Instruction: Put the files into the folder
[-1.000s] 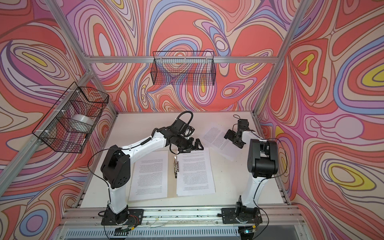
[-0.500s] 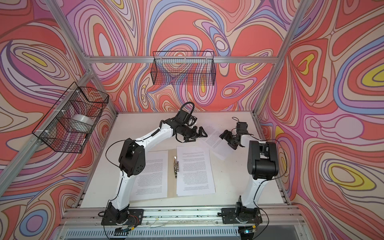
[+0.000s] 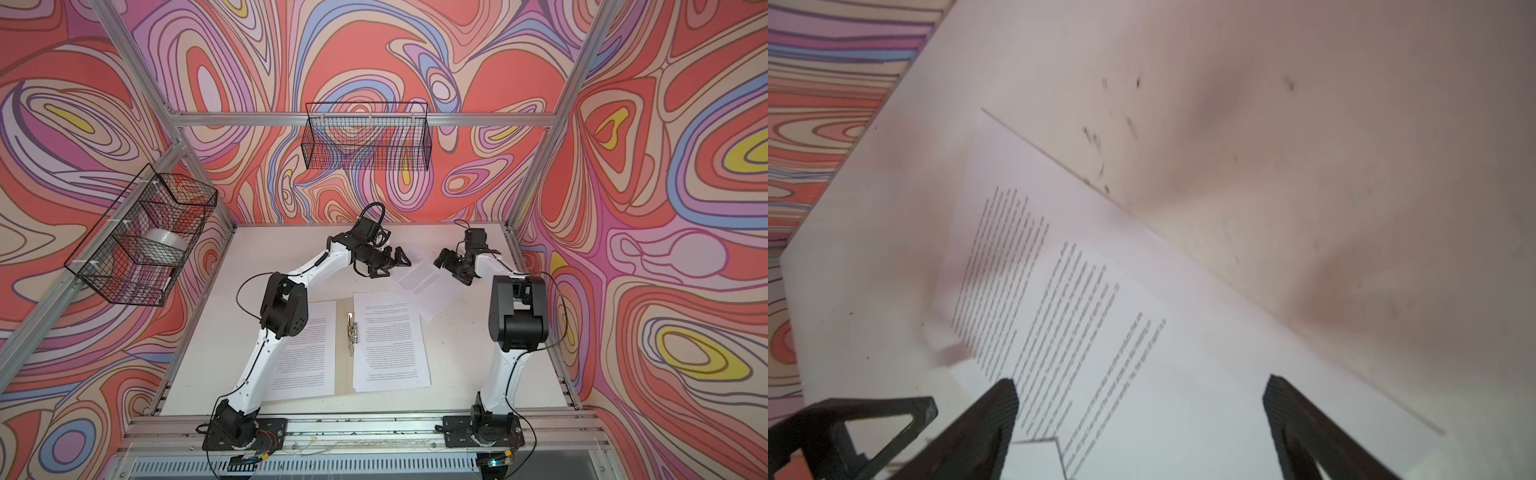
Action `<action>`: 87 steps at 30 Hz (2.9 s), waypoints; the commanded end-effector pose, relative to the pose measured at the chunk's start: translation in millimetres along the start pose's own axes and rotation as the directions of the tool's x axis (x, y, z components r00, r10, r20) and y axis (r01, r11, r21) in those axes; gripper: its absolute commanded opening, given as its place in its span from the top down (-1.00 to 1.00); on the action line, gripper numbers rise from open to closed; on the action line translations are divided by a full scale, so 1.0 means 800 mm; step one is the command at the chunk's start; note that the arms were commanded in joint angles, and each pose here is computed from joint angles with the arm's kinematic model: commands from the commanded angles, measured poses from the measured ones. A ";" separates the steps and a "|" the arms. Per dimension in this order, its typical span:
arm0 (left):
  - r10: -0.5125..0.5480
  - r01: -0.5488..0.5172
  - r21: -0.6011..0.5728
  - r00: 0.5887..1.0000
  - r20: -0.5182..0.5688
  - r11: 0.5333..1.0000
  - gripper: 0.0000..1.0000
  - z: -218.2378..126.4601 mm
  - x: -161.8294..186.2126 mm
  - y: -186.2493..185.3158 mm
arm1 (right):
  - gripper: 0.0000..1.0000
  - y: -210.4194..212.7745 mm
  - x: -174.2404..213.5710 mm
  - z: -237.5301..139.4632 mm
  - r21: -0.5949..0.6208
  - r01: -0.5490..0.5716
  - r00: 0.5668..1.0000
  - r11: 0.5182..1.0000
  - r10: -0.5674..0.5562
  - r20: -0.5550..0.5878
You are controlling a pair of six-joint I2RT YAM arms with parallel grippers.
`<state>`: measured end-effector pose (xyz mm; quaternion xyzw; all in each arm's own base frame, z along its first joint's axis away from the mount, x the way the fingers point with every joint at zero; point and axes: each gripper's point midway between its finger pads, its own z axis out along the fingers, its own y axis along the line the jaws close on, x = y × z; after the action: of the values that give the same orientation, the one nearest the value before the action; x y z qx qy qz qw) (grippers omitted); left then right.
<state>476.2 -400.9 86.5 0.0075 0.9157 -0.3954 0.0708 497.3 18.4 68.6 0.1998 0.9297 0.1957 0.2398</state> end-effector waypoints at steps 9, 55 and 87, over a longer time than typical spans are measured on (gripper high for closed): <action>-0.058 0.054 -0.049 0.995 -0.076 0.997 -1.00 0.029 0.013 0.053 | -0.90 -0.043 0.008 0.050 0.096 0.045 0.988 0.994 -0.031 -0.149; -0.101 0.098 -0.046 0.992 -0.080 0.994 -1.00 0.022 0.005 0.075 | -0.96 0.027 -0.020 0.000 -0.108 0.006 0.999 0.994 -0.011 -0.046; -0.127 0.119 -0.077 0.986 -0.111 0.990 -1.00 0.027 0.006 0.118 | -0.92 0.039 0.061 0.037 -0.252 0.018 0.953 0.968 -0.093 -0.290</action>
<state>497.0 -364.4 58.3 -0.0050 0.9121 -0.4075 0.0451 491.8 49.4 46.2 0.1270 0.9438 0.2602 0.1595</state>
